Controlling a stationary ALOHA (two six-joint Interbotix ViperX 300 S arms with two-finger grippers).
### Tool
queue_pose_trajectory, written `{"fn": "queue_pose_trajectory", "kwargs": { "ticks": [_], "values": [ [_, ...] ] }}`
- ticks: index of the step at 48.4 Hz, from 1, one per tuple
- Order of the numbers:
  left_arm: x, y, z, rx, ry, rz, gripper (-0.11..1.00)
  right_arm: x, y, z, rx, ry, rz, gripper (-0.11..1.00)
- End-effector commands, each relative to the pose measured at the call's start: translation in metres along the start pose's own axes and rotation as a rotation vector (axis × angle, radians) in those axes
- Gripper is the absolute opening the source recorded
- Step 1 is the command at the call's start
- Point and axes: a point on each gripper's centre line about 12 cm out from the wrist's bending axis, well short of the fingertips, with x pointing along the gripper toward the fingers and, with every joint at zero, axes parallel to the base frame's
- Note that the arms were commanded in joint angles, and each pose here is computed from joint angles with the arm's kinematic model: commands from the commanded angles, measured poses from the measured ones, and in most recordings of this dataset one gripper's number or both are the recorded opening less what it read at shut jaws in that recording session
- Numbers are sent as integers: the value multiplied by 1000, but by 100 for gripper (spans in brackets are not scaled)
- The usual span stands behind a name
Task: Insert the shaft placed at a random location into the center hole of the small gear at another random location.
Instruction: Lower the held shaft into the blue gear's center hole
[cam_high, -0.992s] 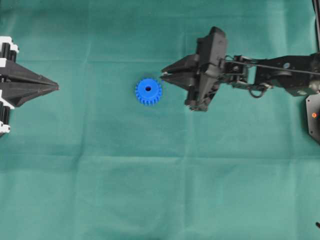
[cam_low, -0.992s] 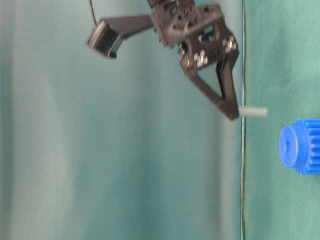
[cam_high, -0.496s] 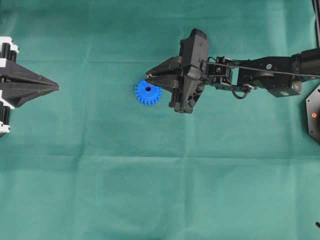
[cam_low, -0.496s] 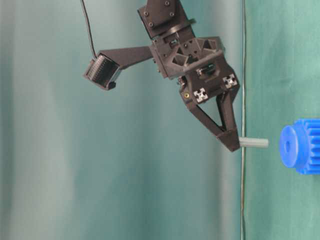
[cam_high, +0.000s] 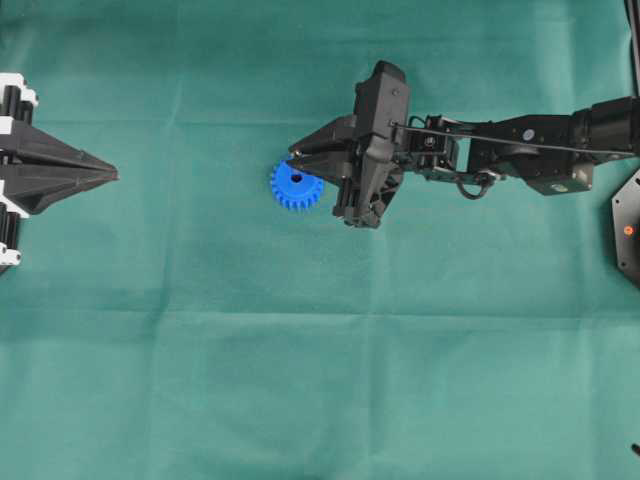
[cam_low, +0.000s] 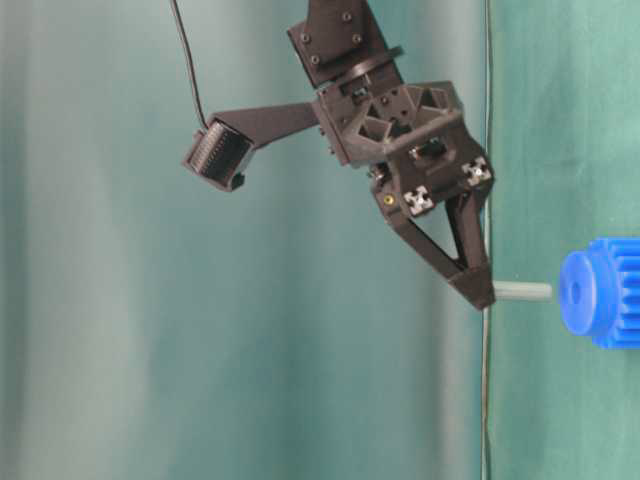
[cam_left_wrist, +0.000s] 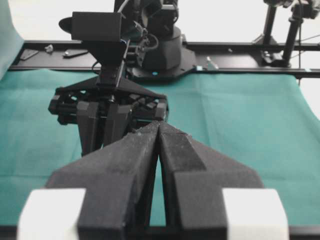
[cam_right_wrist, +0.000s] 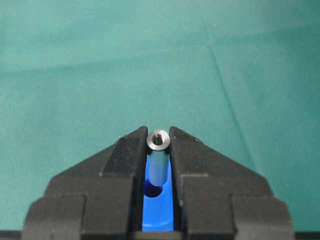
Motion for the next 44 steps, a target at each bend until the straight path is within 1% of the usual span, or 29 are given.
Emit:
{"fn": "queue_pose_trajectory", "kwargs": {
  "ticks": [1,16,27,37,44],
  "values": [
    [2,0,9,3,-23,1,0,3,5,13,-8,-33,11,13],
    [2,0,9,3,-21,1,0,10,5,0,-1,-1,8,13],
    [2,0,9,3,-21,1,0,10,5,0,1,-1,8,13],
    [2,0,10,3,-25,1,0,3,5,8,-3,-15,10,13],
    [2,0,10,3,-25,1,0,-6,5,19,-7,-36,10,13]
  ]
}}
